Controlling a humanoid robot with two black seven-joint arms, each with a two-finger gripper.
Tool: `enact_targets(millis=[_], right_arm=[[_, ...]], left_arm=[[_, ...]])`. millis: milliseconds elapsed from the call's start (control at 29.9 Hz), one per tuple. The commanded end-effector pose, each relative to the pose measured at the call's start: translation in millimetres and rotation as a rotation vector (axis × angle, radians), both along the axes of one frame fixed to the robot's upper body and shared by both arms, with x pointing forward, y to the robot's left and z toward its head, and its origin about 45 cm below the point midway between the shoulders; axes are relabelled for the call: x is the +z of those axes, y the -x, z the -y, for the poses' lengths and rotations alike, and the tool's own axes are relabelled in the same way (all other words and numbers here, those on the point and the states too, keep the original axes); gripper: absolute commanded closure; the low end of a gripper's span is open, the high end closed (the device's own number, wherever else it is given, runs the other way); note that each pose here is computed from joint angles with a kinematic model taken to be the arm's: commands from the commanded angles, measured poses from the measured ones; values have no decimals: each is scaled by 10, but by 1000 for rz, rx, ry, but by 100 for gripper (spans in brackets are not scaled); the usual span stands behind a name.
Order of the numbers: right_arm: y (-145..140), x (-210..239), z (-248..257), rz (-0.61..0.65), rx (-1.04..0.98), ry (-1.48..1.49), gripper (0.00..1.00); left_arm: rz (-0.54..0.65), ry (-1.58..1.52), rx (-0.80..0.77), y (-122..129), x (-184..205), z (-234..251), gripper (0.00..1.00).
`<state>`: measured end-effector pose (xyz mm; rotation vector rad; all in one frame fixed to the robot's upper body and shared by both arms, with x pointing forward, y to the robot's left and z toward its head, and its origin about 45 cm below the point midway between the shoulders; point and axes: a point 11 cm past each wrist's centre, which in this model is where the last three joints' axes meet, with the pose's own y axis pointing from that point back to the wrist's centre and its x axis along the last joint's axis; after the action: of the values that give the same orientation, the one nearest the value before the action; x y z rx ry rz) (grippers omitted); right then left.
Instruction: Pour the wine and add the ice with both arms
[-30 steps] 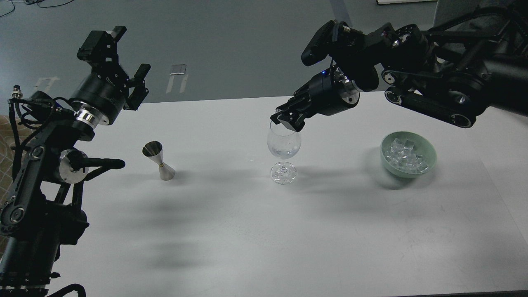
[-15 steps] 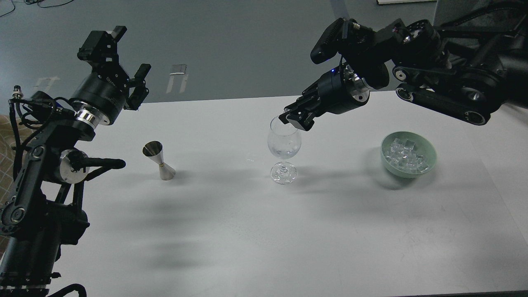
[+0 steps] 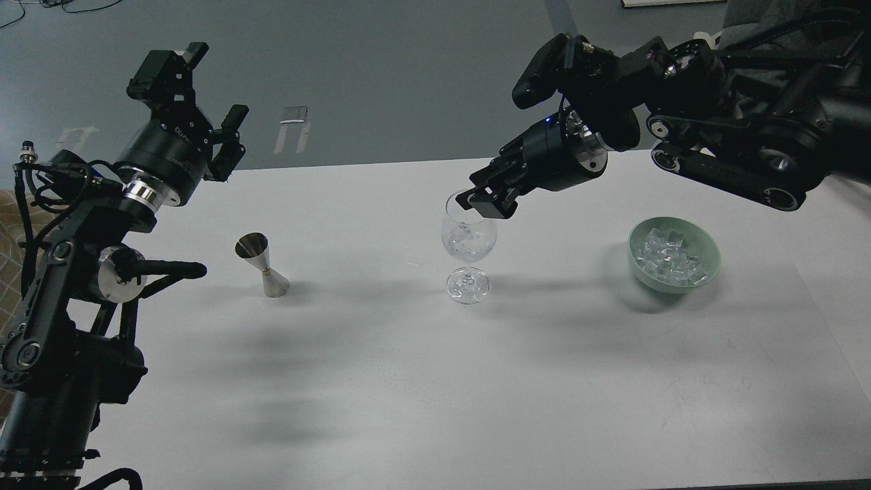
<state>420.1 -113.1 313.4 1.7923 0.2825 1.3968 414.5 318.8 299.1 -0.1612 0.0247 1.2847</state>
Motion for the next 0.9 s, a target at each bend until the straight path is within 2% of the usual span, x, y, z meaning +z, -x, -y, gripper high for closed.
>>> enact_targets(millis=[0, 100, 167, 267, 301, 367, 501, 635, 735, 869], right_arm=[[-4, 4, 11, 1, -2, -1, 54], [-22, 61, -14, 17, -1, -21, 54], [-74, 204, -33, 30, -25, -79, 50], [-262, 661, 100, 60, -138, -236, 29], [-341, 827, 189, 66, -189, -313, 18], [-418, 980, 292, 68, -240, -402, 2], [-647, 1258, 728, 41, -435, -718, 0], [-796, 1203, 984, 29, -565, -893, 0], [-873, 1060, 1161, 31, -669, -1070, 0], [-889, 926, 1211, -35, -729, -1224, 0]], left_arm=[[0, 0, 0, 0, 0, 0, 2], [2, 0, 0, -3, 7, 2, 2], [4, -1, 1, -5, 17, -6, 2], [7, 2, 0, -9, 36, -11, 2], [7, 1, 1, -15, 42, -17, 2], [11, 3, 2, -31, 64, -20, 2], [9, 29, 4, -51, 62, -21, 2], [-11, 92, -17, -70, 59, 18, 2], [-4, 170, -27, -166, 92, 97, 2], [5, 223, -10, -336, 218, 86, 2]])
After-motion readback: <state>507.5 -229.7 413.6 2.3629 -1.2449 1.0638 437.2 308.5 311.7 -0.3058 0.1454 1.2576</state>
